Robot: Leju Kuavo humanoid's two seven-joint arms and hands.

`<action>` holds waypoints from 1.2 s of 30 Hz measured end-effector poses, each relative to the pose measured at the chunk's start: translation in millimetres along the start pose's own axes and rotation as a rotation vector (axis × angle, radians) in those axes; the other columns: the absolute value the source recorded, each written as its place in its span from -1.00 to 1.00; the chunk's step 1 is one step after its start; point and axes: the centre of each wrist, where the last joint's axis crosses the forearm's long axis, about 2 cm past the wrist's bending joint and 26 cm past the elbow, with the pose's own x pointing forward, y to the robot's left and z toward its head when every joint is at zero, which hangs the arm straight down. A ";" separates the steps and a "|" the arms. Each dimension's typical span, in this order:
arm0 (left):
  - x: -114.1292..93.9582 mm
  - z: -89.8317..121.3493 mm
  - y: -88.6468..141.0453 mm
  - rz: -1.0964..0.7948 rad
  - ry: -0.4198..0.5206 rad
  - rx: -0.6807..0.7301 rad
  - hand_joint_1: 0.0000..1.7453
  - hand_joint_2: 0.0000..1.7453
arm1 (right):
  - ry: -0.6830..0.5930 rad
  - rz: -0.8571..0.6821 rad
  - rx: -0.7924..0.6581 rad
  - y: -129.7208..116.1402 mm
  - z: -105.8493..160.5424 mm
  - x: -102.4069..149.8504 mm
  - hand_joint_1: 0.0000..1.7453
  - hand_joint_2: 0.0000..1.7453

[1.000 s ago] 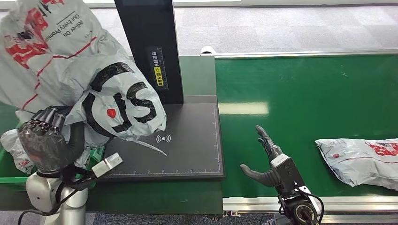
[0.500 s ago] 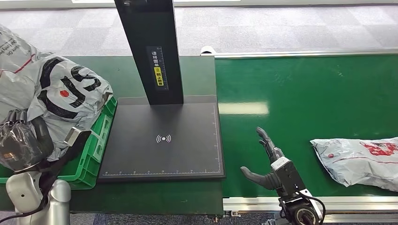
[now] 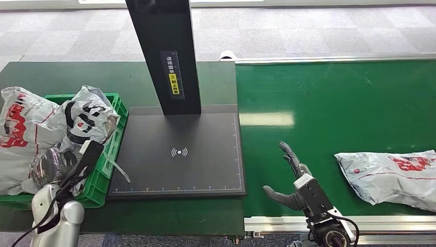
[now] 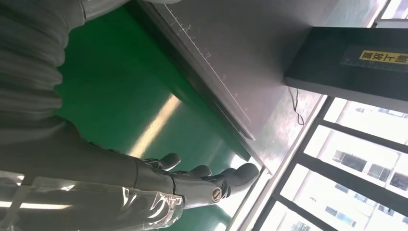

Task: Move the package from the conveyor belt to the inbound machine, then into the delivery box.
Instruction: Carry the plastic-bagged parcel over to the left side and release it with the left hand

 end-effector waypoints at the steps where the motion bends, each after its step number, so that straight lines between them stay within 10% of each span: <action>1: -3.1 -1.1 -2.6 0.005 0.011 -0.064 0.83 1.00 | -0.002 0.002 0.005 -0.2 -0.3 0.1 -1.00 1.00; 3: -7.6 -2.0 -3.8 0.008 0.020 -0.096 0.01 1.00 | -0.003 0.002 0.008 -0.2 -0.4 0.1 -1.00 1.00; 5: -11.1 -2.7 -4.2 0.014 0.022 -0.109 -0.82 0.00 | -0.003 0.005 0.011 -0.2 -0.6 0.2 -1.00 1.00; 7: -13.2 -2.7 -3.7 0.015 0.015 -0.074 -1.00 -1.00 | -0.003 0.006 0.013 -0.1 -0.9 0.3 -1.00 1.00; 15: -11.6 -3.8 12.7 0.079 -0.092 0.339 -1.00 -1.00 | 0.003 -0.004 0.005 1.0 -2.1 0.8 -1.00 1.00; 28: -2.1 -3.8 51.3 0.021 -0.344 0.576 -1.00 -1.00 | -0.007 -0.006 -0.024 -3.1 -4.5 1.7 -1.00 1.00; 33: 0.2 -0.3 54.6 0.269 -0.384 0.709 -1.00 -1.00 | -0.016 -0.009 -0.037 -4.6 -5.2 1.9 -1.00 1.00; 36: 14.2 4.2 46.3 0.555 -0.353 0.728 -1.00 0.50 | -0.029 -0.009 -0.041 -7.2 -6.9 1.9 -1.00 1.00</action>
